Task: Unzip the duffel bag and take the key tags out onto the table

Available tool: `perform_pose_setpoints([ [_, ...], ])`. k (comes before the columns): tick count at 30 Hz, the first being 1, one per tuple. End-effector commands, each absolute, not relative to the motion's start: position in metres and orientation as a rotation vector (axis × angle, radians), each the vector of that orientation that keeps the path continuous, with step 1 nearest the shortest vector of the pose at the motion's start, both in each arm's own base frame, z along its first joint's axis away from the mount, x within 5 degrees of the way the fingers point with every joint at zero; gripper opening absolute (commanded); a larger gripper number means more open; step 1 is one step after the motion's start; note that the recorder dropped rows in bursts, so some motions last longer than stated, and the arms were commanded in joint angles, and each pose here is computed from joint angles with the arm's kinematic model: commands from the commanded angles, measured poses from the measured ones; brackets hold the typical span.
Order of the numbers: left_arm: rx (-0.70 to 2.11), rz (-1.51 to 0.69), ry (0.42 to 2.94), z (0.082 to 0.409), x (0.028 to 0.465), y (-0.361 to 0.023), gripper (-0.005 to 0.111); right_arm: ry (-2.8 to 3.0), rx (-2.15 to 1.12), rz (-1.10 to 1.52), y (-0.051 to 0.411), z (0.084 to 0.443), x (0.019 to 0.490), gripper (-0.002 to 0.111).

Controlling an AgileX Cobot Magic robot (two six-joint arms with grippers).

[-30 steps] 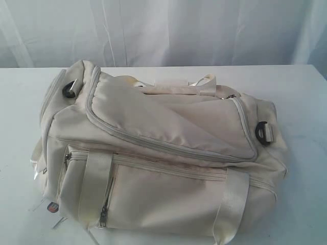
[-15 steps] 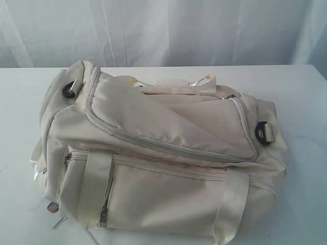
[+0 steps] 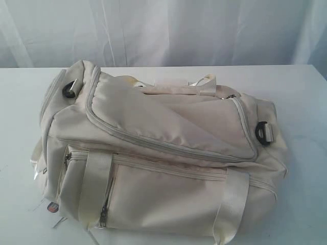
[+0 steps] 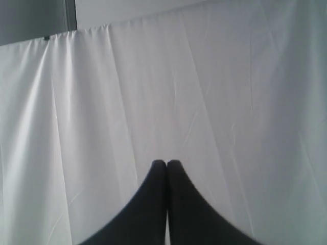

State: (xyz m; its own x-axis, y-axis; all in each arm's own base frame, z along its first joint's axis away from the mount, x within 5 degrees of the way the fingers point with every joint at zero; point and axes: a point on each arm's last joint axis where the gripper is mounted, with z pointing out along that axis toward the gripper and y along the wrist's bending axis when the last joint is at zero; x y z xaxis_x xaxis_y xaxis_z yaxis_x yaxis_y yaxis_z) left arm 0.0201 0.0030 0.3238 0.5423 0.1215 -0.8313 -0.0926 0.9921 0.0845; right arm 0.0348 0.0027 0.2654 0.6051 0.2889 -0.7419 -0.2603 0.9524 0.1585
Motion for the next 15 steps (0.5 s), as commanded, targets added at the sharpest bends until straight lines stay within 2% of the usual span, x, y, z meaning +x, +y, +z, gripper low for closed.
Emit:
perform_pose_setpoints([
  [1, 0.018, 0.142, 0.936, 0.346, 0.023, 0.004, 0.0, 1.138, 0.146, 0.422, 0.002, 0.26, 0.045, 0.0],
  [6, 0.014, 0.137, 0.971, 0.37, 0.043, 0.005, 0.0, 1.263, 0.145, 0.432, 0.006, 0.278, 0.054, 0.0],
  [9, 0.033, 0.126, 1.087, 0.38, 0.062, 0.003, 0.0, 1.376, 0.136, 0.434, 0.01, 0.293, 0.064, 0.0],
  [12, 0.081, 0.095, 1.359, 0.375, 0.09, 0.0, 0.0, 1.59, 0.118, 0.429, 0.017, 0.306, 0.085, 0.0],
  [15, 0.132, 0.064, 1.638, 0.351, 0.125, -0.004, 0.0, 1.856, 0.018, 0.39, 0.028, 0.32, 0.108, 0.0],
])
